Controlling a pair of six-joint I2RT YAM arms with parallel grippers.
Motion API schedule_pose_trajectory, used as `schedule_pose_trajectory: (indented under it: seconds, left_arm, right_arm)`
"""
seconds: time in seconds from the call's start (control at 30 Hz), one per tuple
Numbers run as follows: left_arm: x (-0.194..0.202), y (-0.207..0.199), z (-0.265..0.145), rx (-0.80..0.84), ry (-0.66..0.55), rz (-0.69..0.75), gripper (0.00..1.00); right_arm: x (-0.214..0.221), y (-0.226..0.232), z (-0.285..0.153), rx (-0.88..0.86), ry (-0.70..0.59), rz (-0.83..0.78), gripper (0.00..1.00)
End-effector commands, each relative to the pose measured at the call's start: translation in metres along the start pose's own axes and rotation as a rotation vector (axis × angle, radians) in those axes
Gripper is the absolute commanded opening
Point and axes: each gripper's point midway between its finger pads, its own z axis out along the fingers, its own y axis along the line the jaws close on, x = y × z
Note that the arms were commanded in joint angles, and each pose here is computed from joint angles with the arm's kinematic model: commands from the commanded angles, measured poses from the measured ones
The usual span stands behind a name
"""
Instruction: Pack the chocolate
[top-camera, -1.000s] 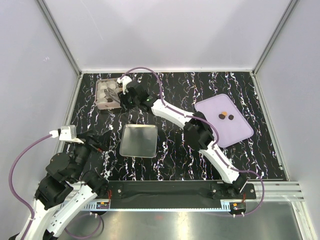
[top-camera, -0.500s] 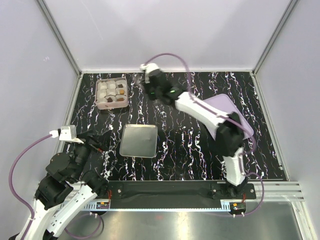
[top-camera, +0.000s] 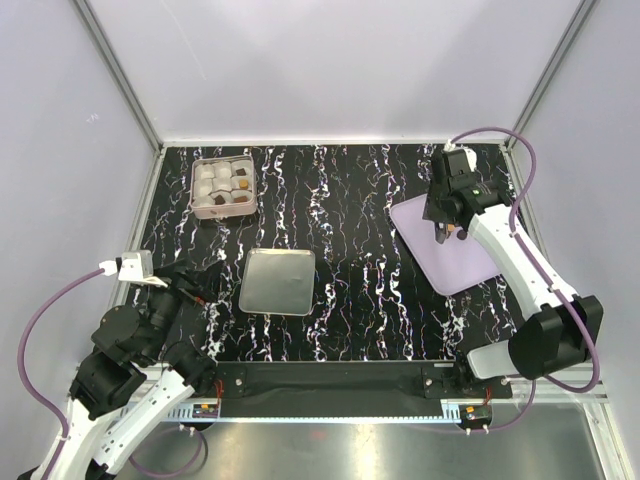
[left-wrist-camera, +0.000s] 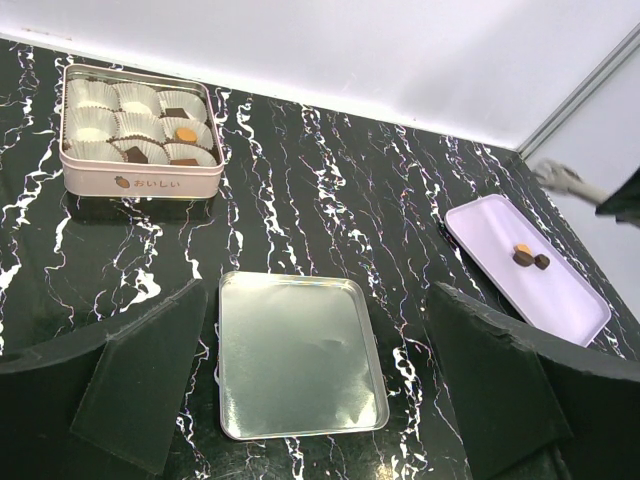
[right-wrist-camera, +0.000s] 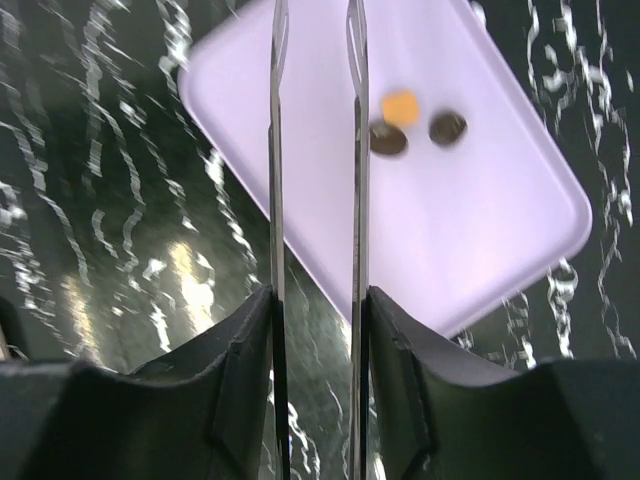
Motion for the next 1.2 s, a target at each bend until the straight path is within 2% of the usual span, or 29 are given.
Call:
schedule_pose_trajectory:
  seconds: [0.0, 0.53, 1.17]
  left_arm:
    - [-0.008, -0.007, 0.004, 0.025, -0.032, -0.009, 0.99]
    - [-0.006, -0.010, 0.006, 0.035, -0.020, -0.002, 0.99]
    - [-0.006, -0.009, 0.007, 0.029, -0.018, 0.000, 0.99]
  right_arm:
    - [0.021, -0.018, -0.001, 0.055, 0.076, 0.044, 0.47]
    - [0.063, -0.042, 0.014, 0.040, 0.176, 0.111, 0.56]
    - [0.088, -0.039, 0.054, -0.003, 0.239, 0.153, 0.55]
